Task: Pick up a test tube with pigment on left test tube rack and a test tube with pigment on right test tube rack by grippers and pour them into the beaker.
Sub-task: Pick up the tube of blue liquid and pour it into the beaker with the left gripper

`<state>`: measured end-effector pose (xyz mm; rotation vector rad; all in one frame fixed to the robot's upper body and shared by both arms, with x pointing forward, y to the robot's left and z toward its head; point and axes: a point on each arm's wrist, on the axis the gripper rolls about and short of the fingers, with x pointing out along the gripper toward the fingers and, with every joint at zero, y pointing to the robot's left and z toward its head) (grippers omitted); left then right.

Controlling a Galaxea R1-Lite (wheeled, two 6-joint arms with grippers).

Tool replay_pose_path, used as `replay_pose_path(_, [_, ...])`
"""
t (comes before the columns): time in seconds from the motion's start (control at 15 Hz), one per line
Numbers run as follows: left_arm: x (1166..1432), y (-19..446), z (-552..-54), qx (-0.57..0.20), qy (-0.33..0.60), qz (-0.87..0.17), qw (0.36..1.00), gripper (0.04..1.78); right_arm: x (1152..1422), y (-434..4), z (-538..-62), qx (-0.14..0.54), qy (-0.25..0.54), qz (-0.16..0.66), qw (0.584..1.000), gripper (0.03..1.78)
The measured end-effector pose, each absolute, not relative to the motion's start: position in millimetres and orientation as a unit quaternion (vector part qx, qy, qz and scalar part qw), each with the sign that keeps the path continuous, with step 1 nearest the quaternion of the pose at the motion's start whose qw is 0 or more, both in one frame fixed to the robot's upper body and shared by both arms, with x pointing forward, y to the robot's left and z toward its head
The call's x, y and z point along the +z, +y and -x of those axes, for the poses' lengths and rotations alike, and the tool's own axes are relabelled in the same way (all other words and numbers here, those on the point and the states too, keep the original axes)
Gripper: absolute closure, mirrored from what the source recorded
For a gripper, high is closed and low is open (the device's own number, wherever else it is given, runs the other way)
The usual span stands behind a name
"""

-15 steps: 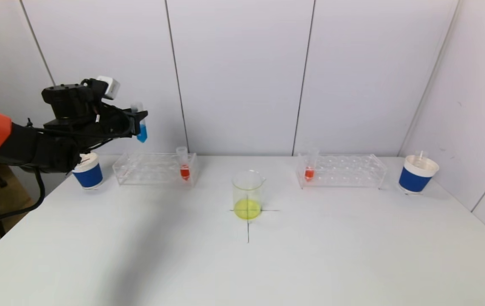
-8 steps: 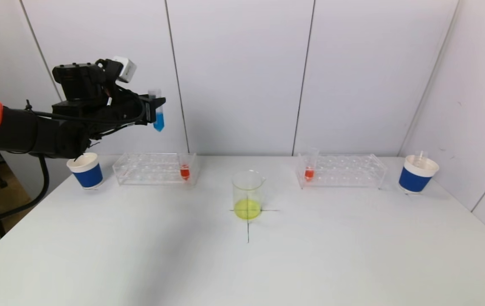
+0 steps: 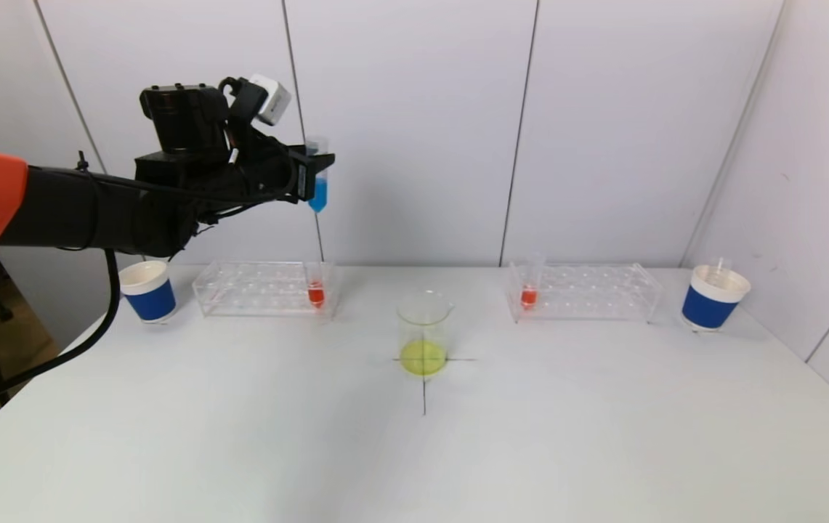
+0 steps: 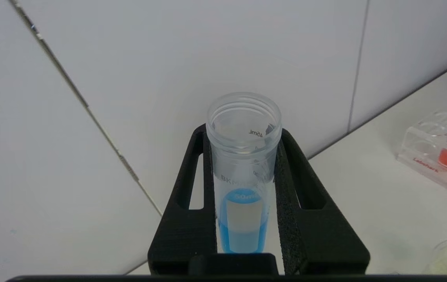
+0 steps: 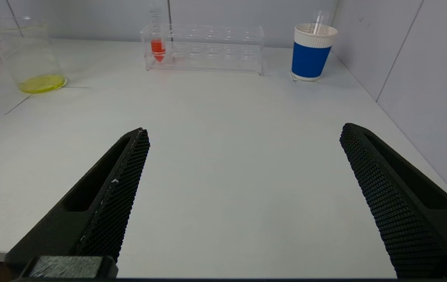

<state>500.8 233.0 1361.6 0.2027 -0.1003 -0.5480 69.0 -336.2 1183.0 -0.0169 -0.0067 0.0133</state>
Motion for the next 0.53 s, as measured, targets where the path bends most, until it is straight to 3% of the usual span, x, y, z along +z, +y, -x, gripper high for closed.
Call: replay_pose_path(0.53, [1355,186,-492,-0.333,-0.063,-0.164,0.926,1.37,1183,-336,-69,0.007,-0.004,0.009,1.0,0.04])
